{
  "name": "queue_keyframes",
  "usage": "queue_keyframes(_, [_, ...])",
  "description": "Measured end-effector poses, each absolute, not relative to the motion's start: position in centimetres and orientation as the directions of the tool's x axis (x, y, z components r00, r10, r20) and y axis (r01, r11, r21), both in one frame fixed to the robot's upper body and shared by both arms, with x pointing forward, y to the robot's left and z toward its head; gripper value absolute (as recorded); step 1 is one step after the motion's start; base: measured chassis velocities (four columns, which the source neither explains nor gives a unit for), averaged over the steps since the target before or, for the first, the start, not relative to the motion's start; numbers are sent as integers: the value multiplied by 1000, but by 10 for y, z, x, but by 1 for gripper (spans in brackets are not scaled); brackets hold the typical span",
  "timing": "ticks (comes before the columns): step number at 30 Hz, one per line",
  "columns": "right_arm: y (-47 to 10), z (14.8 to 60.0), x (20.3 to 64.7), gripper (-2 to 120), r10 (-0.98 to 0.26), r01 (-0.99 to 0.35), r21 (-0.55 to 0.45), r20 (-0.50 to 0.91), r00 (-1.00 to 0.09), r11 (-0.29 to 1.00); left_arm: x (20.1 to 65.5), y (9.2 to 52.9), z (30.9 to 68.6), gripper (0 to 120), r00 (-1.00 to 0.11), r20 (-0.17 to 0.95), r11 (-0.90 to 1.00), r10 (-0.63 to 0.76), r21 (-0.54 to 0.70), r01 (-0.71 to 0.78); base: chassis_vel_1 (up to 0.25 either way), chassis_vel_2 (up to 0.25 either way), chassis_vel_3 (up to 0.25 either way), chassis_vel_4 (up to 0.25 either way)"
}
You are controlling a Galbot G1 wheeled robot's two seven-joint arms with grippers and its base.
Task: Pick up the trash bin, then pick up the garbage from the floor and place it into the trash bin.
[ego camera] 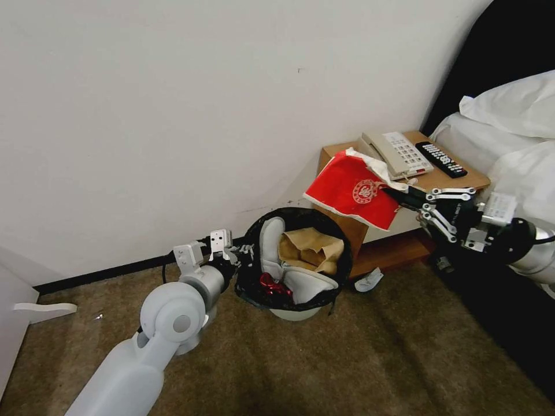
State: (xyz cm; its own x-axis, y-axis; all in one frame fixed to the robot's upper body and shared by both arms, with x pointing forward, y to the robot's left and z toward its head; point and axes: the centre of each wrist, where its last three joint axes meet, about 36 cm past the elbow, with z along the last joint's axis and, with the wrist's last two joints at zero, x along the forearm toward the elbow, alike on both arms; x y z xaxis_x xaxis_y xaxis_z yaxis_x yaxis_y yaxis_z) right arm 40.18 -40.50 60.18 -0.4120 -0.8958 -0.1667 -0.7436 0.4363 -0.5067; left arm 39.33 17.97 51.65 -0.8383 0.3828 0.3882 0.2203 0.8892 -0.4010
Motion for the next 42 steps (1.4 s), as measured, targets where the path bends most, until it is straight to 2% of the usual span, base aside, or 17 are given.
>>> queue_keyframes(17, [-399, 589, 404, 0, -922, -814, -457, -32, -387, 358, 394, 160, 515, 4, -808, 394, 876, 438, -389, 285, 0, 0, 0, 0])
queue_keyframes(32, [-397, 582, 402, 0, -928, -841, -433, 26, -370, 324, 391, 143, 513, 4, -777, 403, 862, 483, -374, 342, 0, 0, 0, 0])
queue_keyframes(42, [-409, 561, 406, 0, -901, -839, -425, 110, -420, 339, 390, 142, 513, 4, -772, 400, 857, 494, -373, 355, 0, 0, 0, 0])
